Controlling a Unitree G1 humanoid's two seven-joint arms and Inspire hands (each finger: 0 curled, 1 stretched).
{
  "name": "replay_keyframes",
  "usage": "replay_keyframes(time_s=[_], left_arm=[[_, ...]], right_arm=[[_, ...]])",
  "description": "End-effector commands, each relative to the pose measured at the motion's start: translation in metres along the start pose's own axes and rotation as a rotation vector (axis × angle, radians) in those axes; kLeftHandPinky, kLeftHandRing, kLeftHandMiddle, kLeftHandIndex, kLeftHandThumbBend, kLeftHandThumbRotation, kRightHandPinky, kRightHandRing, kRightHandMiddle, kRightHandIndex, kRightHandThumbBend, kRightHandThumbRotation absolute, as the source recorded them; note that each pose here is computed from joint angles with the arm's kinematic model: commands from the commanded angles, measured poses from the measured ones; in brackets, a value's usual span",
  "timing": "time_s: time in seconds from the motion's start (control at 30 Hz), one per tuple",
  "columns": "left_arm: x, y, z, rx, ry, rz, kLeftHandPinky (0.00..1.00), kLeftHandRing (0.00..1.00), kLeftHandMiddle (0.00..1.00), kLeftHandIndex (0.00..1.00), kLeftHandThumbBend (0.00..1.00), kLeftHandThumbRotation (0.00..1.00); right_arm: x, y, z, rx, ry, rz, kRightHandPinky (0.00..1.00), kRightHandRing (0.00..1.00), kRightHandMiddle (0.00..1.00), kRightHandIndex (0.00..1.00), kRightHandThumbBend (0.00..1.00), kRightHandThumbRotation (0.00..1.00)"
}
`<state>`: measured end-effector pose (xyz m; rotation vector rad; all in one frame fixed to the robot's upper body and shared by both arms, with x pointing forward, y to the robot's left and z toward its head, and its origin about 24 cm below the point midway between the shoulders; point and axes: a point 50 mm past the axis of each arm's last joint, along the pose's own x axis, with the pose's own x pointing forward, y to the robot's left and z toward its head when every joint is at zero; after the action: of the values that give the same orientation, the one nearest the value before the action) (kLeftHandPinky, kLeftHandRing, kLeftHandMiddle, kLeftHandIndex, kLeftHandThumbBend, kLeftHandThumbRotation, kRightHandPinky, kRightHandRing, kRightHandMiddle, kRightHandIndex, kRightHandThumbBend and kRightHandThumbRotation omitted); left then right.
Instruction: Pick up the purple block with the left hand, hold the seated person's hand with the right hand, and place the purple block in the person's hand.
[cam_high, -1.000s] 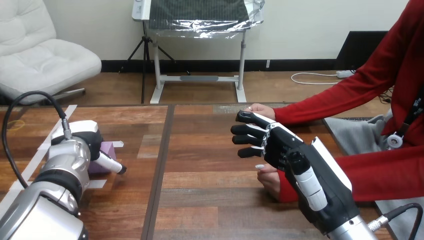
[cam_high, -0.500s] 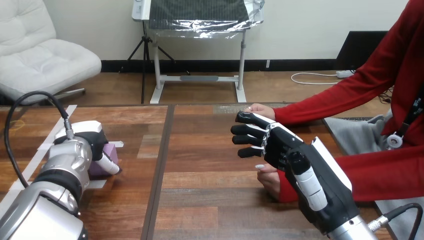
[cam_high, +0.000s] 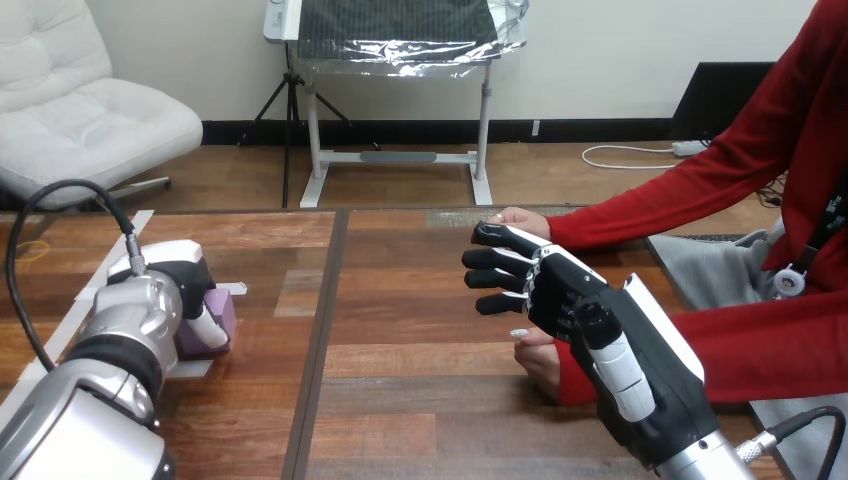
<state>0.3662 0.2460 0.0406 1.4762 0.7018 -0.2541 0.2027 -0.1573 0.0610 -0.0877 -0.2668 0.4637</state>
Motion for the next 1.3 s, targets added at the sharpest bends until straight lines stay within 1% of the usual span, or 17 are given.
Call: replay_keyframes(time_s=[0.0,0.1,0.13,0.2,0.4,0.43,0.5,0.8,0.97,1.27], left_arm=[[-0.0021,0.0153,0.0017,-0.012,0.002,0.022,0.49,0.66,0.75,0.83,0.46,0.04],[-0.0020,0.0153,0.0018,-0.010,0.005,0.027,0.44,0.60,0.71,0.84,0.50,0.02],[-0.0020,0.0151,0.0018,-0.009,0.005,0.029,0.40,0.55,0.67,0.85,0.52,0.01],[-0.0020,0.0151,0.0020,-0.007,0.005,0.036,0.37,0.52,0.64,0.86,0.53,0.01],[-0.0020,0.0152,0.0027,-0.009,0.008,0.046,0.24,0.36,0.50,0.87,0.54,0.00],[-0.0019,0.0151,0.0027,-0.010,0.007,0.047,0.22,0.32,0.46,0.87,0.54,0.00],[-0.0019,0.0151,0.0027,-0.013,0.006,0.049,0.20,0.30,0.44,0.87,0.54,0.00],[-0.0017,0.0144,0.0020,-0.035,0.006,0.069,0.20,0.30,0.43,0.85,0.55,0.00],[-0.0016,0.0145,0.0014,-0.047,0.005,0.087,0.23,0.33,0.45,0.83,0.56,0.00],[-0.0015,0.0143,0.0005,-0.085,-0.006,0.133,0.29,0.40,0.49,0.74,0.61,0.00]], right_arm=[[0.0077,-0.0052,0.0183,-0.042,-0.094,0.010,0.73,0.80,0.82,0.85,0.90,1.00],[0.0077,-0.0052,0.0183,-0.044,-0.094,0.009,0.73,0.80,0.82,0.85,0.90,1.00],[0.0076,-0.0052,0.0183,-0.046,-0.093,0.008,0.73,0.80,0.82,0.85,0.90,1.00],[0.0074,-0.0051,0.0182,-0.048,-0.092,0.006,0.73,0.80,0.82,0.85,0.90,1.00],[0.0072,-0.0050,0.0181,-0.042,-0.087,0.006,0.73,0.80,0.82,0.85,0.90,1.00],[0.0072,-0.0050,0.0181,-0.041,-0.087,0.006,0.73,0.80,0.81,0.85,0.90,1.00],[0.0073,-0.0051,0.0180,-0.040,-0.088,0.007,0.73,0.80,0.81,0.85,0.91,1.00],[0.0073,-0.0056,0.0183,-0.045,-0.094,0.013,0.73,0.80,0.82,0.85,0.90,1.00],[0.0073,-0.0056,0.0182,-0.042,-0.094,0.013,0.73,0.80,0.82,0.85,0.90,1.00],[0.0079,-0.0053,0.0179,-0.040,-0.094,0.012,0.73,0.81,0.82,0.85,0.90,1.00]])
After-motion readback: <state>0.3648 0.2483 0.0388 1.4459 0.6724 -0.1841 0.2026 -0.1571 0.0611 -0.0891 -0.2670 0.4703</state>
